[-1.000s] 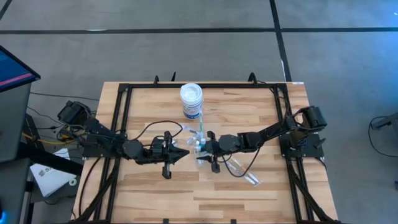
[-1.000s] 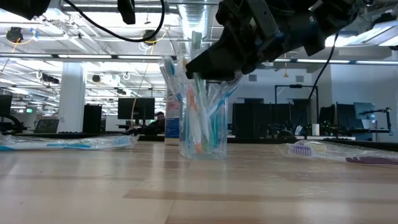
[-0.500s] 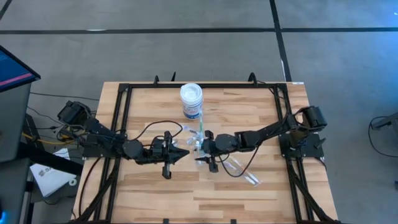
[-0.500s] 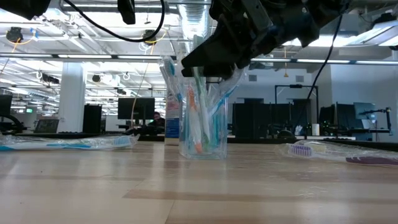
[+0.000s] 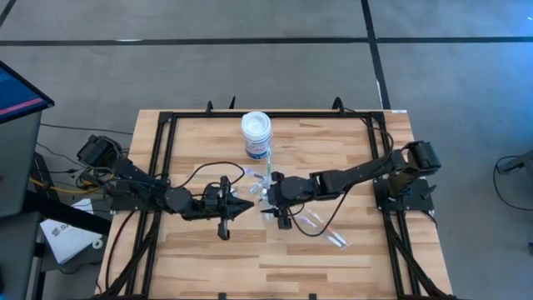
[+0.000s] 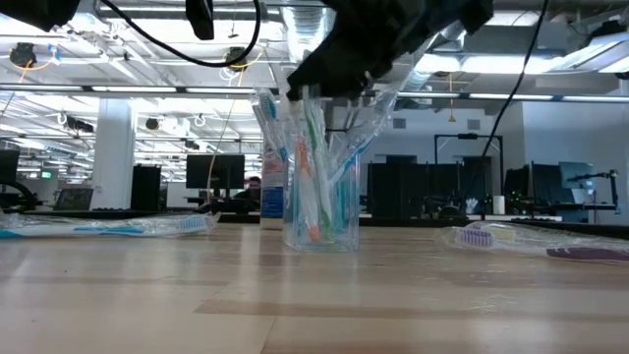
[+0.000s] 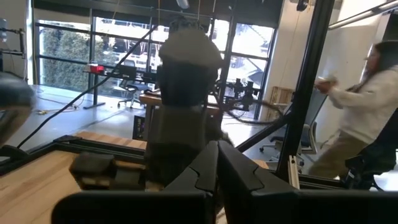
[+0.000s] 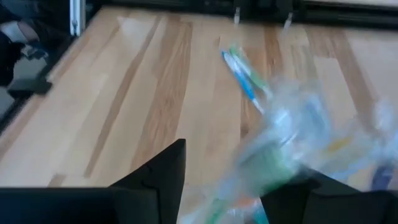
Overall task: Pick & Place toothbrushing station
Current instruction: Put the bottom green toothbrush into the Transparent organizer, then put the orange toothbrush into the Transparent organizer
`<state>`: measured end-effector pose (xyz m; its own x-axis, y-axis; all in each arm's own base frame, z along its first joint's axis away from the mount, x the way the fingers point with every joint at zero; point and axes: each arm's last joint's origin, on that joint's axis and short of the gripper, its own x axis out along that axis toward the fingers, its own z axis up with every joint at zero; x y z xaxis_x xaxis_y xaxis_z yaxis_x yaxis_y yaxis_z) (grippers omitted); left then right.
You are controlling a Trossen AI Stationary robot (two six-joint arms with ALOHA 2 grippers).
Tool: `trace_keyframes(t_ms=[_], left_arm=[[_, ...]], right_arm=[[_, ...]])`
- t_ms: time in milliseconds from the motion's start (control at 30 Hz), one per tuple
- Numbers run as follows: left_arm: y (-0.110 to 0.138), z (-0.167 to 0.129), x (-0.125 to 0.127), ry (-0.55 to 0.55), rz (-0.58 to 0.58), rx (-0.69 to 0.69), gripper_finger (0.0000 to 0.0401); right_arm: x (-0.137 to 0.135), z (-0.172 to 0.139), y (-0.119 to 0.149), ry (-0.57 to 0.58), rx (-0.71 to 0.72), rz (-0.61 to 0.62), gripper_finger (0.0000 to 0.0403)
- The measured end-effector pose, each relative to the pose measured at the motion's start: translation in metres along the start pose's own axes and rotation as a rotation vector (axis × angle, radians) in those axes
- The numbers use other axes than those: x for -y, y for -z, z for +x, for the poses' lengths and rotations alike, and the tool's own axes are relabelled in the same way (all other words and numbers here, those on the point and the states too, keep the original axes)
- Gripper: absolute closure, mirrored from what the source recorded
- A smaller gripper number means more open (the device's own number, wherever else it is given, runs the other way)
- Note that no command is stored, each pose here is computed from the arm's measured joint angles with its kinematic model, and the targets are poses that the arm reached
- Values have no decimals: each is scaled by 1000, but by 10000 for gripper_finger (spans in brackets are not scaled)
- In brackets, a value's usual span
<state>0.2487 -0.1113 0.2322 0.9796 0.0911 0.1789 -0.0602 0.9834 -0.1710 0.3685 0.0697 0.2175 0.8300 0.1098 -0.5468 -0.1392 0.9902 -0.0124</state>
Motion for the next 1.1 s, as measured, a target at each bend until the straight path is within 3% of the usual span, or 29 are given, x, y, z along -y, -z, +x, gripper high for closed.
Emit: trace_keyframes(t_ms=[533,1100], left_arm=[[1,0,0,-1,4,-6,400],[1,0,0,-1,3,-6,400]], right_arm=[[8,-81,-27,15,9,13,234],[-30,-109,11,-38,-400,118,252]])
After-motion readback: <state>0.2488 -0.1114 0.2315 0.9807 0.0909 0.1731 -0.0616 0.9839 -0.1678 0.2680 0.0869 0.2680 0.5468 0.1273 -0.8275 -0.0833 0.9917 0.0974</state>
